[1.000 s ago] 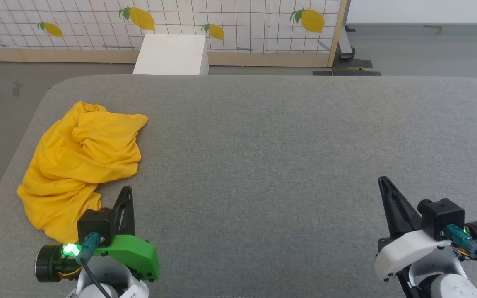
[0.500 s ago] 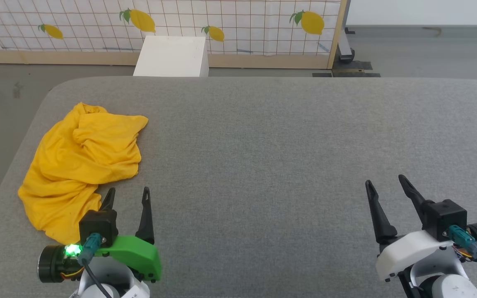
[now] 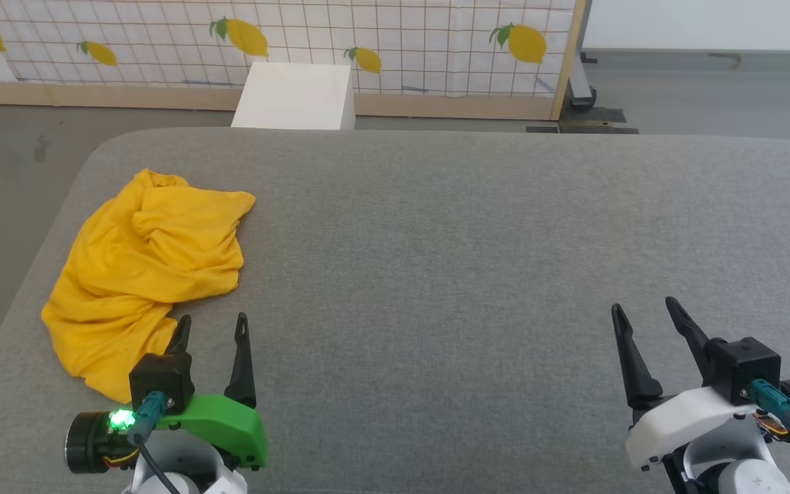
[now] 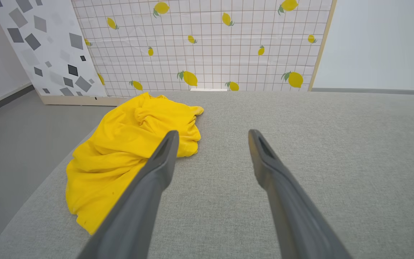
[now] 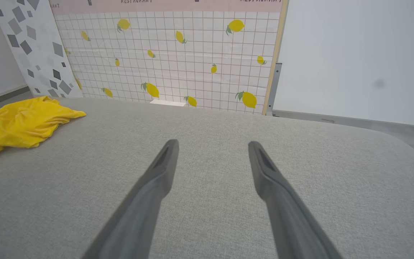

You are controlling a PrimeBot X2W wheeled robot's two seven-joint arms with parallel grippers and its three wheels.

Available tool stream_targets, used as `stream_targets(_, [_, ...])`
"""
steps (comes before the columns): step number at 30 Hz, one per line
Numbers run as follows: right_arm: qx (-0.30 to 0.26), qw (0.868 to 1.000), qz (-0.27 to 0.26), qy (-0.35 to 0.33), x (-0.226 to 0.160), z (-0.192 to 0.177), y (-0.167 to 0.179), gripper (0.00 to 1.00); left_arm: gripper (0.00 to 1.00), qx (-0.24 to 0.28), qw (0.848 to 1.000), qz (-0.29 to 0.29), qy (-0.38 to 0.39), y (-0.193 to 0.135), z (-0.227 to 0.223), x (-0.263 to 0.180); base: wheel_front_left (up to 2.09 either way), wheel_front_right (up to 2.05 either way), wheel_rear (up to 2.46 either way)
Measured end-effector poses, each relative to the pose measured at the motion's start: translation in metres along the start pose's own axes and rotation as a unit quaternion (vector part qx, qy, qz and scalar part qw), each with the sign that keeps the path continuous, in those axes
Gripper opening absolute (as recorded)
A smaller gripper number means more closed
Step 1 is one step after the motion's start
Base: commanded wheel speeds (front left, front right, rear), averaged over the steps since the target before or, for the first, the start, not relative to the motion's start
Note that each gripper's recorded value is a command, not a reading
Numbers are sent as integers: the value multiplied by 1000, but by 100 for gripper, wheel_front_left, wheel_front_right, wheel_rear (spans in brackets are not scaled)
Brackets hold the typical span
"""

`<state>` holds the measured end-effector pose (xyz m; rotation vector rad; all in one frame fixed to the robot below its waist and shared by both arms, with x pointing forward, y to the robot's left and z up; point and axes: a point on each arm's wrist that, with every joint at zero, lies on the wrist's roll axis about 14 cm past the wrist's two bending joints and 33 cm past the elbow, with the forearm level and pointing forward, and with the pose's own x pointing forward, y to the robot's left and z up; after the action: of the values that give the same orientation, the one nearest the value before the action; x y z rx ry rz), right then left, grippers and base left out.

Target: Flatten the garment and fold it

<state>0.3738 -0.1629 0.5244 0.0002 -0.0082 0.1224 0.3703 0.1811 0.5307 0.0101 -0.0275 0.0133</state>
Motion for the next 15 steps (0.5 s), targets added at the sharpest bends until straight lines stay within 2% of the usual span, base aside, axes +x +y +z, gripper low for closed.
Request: stream_targets(15, [16, 999, 35, 7, 12, -11, 23, 100, 100, -12, 999, 52, -4, 33, -3, -17, 0, 0, 0])
